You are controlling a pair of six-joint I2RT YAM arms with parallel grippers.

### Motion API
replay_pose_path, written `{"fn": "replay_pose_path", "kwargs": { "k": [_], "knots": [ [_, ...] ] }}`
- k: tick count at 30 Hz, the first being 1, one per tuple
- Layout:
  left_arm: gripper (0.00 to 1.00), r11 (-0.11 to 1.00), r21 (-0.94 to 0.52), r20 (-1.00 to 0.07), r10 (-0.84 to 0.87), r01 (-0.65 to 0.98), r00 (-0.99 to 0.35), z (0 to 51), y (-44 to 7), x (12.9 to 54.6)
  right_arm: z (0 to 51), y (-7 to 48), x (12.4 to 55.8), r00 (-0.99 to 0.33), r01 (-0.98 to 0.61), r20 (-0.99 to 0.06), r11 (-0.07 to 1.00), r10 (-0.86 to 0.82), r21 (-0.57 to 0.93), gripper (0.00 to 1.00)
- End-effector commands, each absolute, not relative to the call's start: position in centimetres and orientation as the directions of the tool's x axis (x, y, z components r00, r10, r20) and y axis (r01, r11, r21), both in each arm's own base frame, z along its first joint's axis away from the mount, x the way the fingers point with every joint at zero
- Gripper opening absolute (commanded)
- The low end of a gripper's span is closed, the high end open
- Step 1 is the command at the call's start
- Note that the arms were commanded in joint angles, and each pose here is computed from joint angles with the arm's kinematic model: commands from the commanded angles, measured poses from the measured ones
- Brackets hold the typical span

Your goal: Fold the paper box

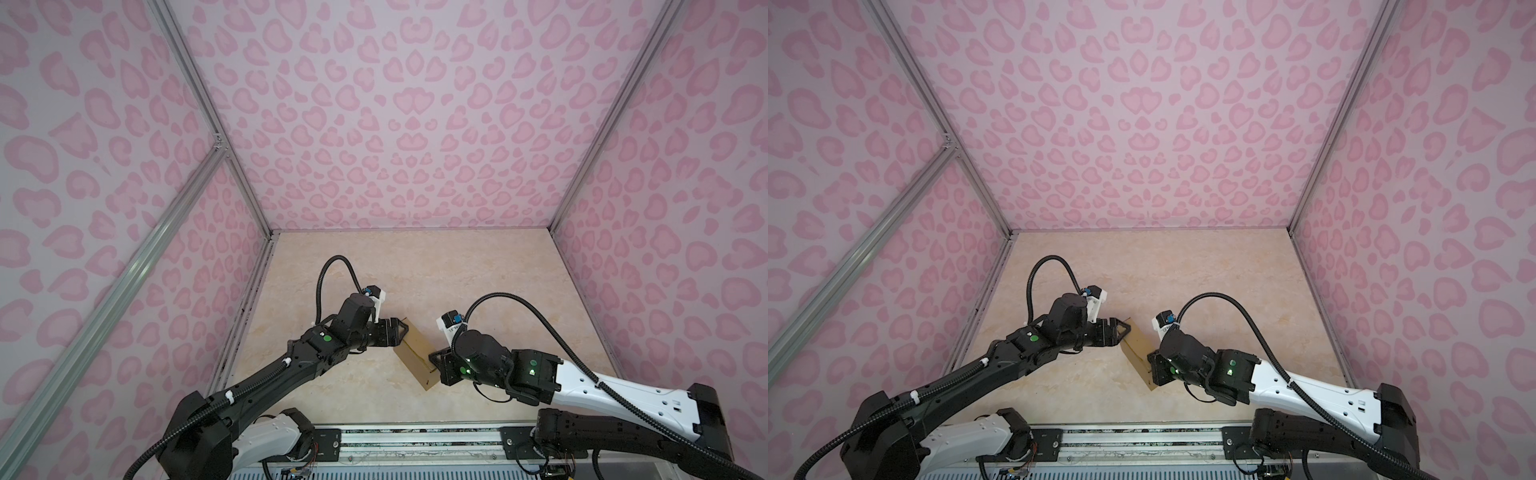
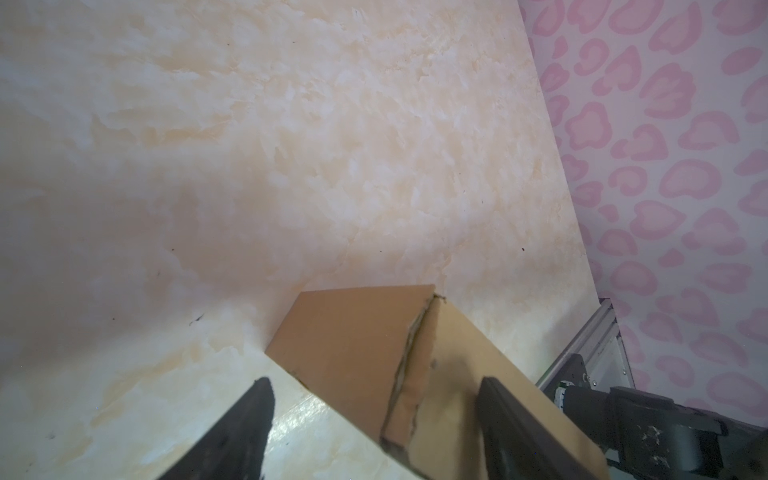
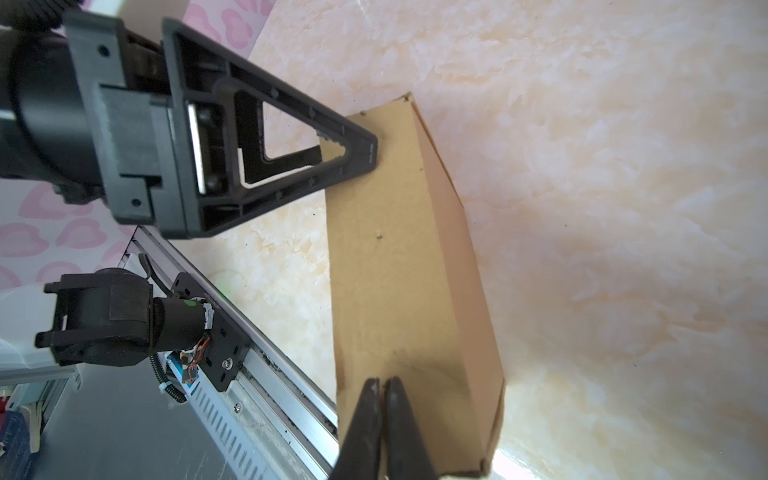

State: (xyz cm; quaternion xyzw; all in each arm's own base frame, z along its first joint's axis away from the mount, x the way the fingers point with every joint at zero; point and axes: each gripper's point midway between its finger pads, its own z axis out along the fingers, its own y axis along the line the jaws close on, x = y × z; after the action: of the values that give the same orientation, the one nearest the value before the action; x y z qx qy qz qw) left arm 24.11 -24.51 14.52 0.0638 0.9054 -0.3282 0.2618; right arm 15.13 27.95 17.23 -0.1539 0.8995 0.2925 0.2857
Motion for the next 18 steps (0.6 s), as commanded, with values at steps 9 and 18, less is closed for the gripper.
{"fn": "replay_pose_path", "kwargs": {
  "k": [9, 18],
  "knots": [
    [0.79, 0.809, -0.534, -0.471, -0.043, 0.246, -0.881, 12.2, -23.6, 23.0, 17.3, 26.8, 14.8, -0.783, -0.447, -0.604, 0.808, -0.147, 0.384, 0.10],
    [0.79, 0.814, -0.529, -0.465, -0.043, 0.239, -0.884, 11.5, -23.5, 23.0, 16.7, 27.4, 13.4, -0.804, -0.466, -0.569, 0.778, -0.173, 0.422, 0.10]
  ]
}}
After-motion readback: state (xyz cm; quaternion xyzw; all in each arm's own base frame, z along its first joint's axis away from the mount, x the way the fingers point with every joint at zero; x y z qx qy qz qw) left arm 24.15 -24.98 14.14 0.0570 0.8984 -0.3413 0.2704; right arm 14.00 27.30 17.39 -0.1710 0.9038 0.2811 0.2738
